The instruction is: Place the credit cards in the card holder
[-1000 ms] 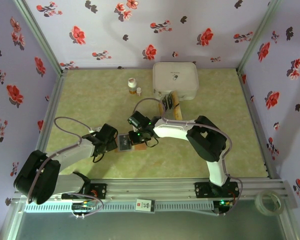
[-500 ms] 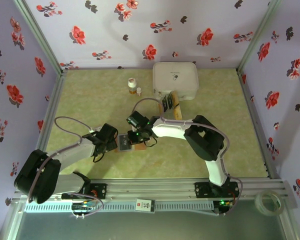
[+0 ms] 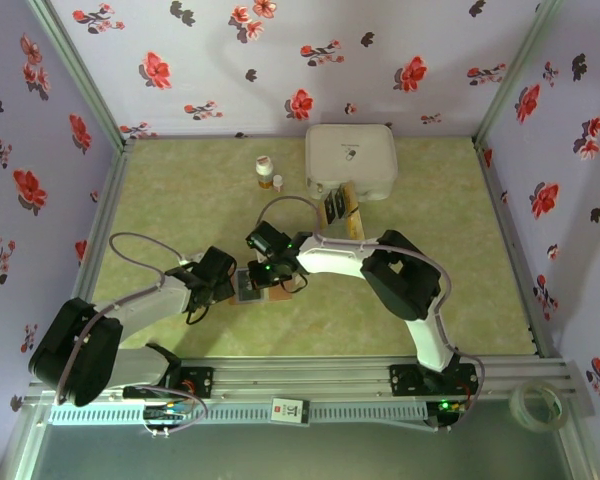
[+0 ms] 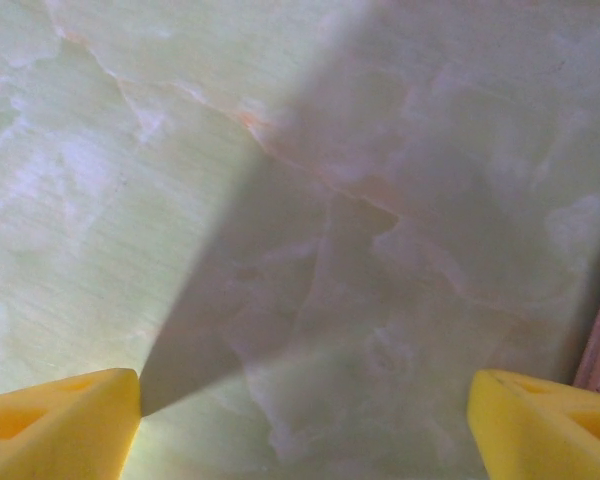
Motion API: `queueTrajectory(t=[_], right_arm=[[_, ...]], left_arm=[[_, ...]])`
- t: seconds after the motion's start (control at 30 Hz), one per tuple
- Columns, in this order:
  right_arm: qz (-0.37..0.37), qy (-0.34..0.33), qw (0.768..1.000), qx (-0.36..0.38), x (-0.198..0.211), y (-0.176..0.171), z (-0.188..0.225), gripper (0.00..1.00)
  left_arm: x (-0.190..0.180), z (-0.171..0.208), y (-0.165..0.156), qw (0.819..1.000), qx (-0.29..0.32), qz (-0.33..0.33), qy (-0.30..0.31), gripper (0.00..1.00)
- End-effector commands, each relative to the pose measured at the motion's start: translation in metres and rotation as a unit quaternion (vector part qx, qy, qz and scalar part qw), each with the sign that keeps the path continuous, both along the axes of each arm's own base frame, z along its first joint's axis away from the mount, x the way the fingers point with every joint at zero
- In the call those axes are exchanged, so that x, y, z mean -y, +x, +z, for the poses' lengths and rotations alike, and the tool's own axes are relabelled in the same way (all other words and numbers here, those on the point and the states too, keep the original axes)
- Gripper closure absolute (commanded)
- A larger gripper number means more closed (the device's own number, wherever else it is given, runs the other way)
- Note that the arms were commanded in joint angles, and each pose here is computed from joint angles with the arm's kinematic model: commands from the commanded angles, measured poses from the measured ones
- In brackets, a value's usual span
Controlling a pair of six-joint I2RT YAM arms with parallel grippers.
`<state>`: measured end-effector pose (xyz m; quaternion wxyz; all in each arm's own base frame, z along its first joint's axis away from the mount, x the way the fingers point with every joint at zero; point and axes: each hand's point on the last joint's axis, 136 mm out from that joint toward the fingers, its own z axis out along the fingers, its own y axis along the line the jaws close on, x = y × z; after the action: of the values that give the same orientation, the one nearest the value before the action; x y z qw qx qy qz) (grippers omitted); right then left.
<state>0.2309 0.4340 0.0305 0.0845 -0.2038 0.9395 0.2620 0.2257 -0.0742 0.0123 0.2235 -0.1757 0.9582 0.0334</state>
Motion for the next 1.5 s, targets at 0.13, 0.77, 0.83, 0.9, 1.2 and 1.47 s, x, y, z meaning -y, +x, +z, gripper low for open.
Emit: queueTrajectory(t=[0.13, 0.77, 0.83, 0.9, 1.2, 1.47], right_arm=[[0.006, 0.005, 1.000, 0.006, -0.006, -0.002, 0.013, 1.00], [-0.024, -0.015, 1.000, 0.010, 0.025, 0.007, 0.002, 1.00], [-0.025, -0.016, 1.000, 0.006, 0.024, 0.006, -0.003, 1.00], [-0.024, -0.014, 1.000, 0.003, 0.022, 0.006, -0.004, 1.00], [-0.008, -0.009, 1.000, -0.007, 0.007, -0.001, -0.008, 1.00], [0.001, -0.009, 1.000, -0.009, -0.002, -0.005, -0.008, 1.00]], left_arm=[[0.010, -0.023, -0.003, 0.999, -0.017, -0.011, -0.026, 0.15], [0.010, -0.023, -0.004, 0.999, -0.019, -0.012, -0.026, 0.15], [0.010, -0.023, -0.004, 0.999, -0.019, -0.012, -0.026, 0.15], [0.010, -0.024, -0.004, 0.999, -0.019, -0.012, -0.026, 0.15], [0.011, -0.024, -0.003, 0.999, -0.019, -0.015, -0.027, 0.15], [0.012, -0.024, -0.003, 0.999, -0.019, -0.016, -0.027, 0.15]])
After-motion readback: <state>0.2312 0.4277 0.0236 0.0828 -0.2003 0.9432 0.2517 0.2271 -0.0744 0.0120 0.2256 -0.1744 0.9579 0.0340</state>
